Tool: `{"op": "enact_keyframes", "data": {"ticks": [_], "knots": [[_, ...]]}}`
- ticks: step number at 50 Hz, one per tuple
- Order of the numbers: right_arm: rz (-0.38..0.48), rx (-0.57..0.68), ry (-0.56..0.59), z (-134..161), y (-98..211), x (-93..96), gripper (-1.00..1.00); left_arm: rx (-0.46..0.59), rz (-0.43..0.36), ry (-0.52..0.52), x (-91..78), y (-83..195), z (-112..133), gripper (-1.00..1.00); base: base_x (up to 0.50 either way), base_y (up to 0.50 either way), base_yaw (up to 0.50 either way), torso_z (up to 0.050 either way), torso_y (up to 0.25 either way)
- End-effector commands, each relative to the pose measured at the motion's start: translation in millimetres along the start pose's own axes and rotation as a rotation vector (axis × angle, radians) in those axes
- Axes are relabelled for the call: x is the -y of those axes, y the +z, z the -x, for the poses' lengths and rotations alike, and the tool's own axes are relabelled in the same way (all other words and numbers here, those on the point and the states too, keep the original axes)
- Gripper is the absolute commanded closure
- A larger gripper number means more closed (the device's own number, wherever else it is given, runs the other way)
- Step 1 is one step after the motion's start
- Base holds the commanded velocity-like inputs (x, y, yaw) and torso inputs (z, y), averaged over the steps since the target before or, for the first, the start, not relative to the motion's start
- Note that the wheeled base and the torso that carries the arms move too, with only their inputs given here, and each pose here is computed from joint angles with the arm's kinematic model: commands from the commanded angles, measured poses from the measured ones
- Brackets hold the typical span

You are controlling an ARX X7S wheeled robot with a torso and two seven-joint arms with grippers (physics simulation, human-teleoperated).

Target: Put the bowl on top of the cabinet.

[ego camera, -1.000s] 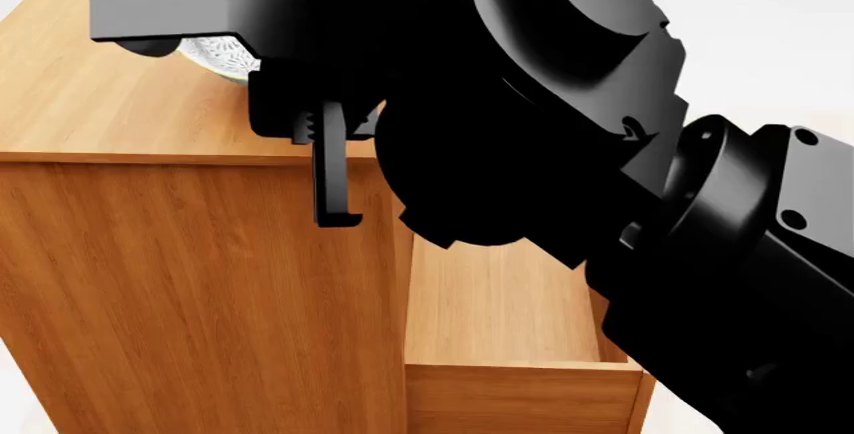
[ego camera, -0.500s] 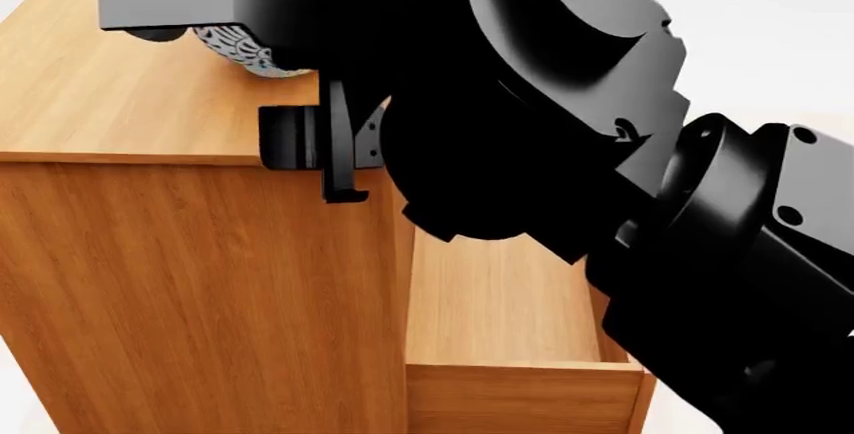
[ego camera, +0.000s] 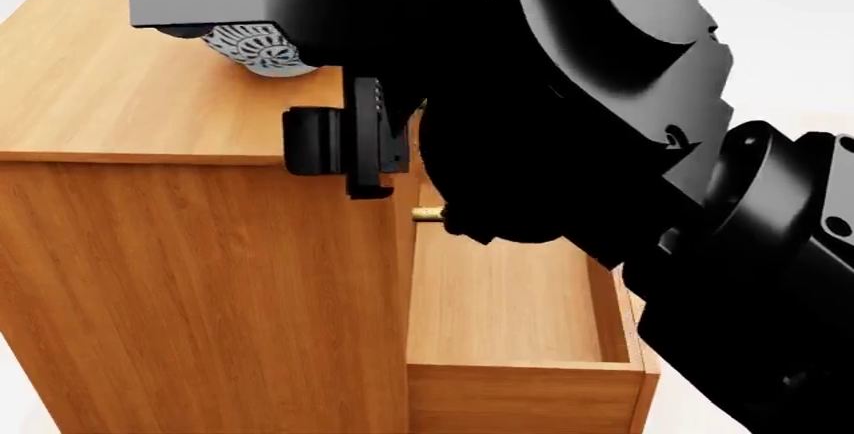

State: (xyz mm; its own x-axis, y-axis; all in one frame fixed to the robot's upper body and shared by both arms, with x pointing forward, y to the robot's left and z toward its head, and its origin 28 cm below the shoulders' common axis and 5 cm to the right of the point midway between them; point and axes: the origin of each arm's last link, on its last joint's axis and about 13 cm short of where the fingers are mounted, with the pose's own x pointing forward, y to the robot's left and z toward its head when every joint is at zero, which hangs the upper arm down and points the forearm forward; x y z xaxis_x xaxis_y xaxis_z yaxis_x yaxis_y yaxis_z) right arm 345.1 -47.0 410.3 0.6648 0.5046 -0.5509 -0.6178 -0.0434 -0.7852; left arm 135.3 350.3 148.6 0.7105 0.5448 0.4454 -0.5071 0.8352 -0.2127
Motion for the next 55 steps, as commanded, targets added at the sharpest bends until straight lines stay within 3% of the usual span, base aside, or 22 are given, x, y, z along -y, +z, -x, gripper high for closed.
{"op": "enact_keyframes", "data": {"ticks": [1,14,21,28,36,48,55], "knots": [[0.021,0.031,-0.003,15,-19,-15.6,-1.00,-0.002,-0.003,-0.005,0.8,0,1,-1.00,0.00,0.00,0.00,0.000,0.000],[-0.006,0.190,-0.120,48,-27,-48.8,-1.00,0.000,-0.005,-0.007,1.9,1,0,-1.00,0.00,0.00,0.00,0.000,0.000],[0.006,0.223,-0.180,70,-37,-79.0,-1.00,0.000,-0.007,-0.010,2.3,0,0,-1.00,0.00,0.00,0.00,0.000,0.000],[-0.058,0.270,-0.231,74,-43,-109.5,-1.00,-0.001,-0.007,-0.014,2.8,-1,0,-1.00,0.00,0.00,0.00,0.000,0.000],[-0.260,0.277,-0.238,59,-68,-155.2,-1.00,0.002,-0.006,-0.012,2.6,1,0,-1.00,0.00,0.00,0.00,0.000,0.000],[-0.447,0.345,-0.269,66,-72,-224.5,-1.00,0.004,0.000,-0.007,2.1,3,0,-1.00,0.00,0.00,0.00,0.000,0.000],[-0.647,0.326,-0.326,64,-87,-256.6,-1.00,0.004,0.003,-0.005,1.7,4,0,-1.00,0.00,0.00,0.00,0.000,0.000]]}}
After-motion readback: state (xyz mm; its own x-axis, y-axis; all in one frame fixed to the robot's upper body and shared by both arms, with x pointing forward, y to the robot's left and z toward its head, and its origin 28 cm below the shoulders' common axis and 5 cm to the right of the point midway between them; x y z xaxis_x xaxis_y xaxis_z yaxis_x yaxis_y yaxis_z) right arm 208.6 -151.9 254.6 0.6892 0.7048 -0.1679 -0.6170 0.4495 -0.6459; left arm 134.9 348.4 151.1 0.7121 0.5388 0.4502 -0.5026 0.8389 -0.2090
